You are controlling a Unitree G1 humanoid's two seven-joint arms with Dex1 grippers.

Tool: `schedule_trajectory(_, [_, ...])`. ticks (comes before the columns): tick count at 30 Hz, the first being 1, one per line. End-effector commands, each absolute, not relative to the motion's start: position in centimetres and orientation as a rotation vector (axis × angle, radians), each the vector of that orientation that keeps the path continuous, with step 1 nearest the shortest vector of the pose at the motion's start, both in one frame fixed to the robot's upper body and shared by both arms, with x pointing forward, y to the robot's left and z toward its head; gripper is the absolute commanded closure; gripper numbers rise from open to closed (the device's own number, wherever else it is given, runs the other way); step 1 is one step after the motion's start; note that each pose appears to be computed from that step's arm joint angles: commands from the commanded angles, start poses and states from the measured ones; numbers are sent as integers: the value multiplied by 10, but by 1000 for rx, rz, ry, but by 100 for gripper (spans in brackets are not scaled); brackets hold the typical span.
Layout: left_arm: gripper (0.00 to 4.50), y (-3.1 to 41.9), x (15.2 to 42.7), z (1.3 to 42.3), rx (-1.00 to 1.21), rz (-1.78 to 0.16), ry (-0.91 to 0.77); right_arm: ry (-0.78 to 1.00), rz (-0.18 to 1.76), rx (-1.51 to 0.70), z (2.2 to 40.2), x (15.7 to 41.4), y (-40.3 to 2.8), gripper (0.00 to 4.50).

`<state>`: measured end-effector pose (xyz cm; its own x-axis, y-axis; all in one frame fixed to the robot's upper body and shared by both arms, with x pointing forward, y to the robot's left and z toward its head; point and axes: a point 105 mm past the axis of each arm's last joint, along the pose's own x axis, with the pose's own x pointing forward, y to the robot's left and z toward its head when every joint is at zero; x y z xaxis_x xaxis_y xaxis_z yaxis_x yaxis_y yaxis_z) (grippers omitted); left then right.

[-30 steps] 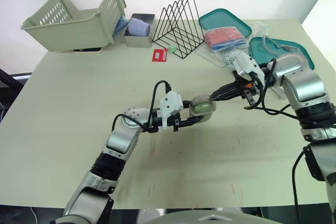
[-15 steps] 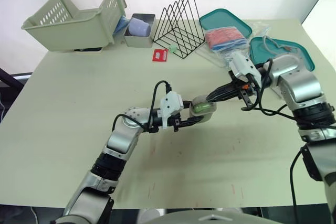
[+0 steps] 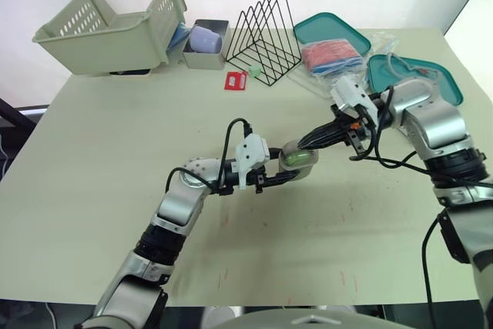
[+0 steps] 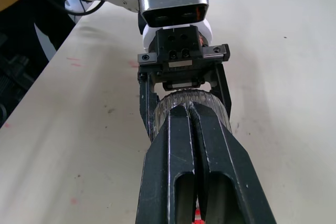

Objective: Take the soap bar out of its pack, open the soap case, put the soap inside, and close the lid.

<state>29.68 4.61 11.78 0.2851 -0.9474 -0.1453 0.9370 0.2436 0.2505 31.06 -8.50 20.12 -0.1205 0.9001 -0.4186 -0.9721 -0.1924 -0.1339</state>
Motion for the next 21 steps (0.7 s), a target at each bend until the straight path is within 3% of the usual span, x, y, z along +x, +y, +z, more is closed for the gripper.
schedule_trajectory(1, [250, 41, 294, 133, 327, -1306, -111, 121, 1657, -452, 229, 316, -92, 445])
schedule_trajectory(8, [250, 41, 293, 132, 329, -1308, -109, 137, 1564, -395, 239, 327, -112, 445])
schedule_trajectory(21, [250, 40, 293, 133, 330, -1310, -112, 278, 1550, -545, 195, 324, -130, 445])
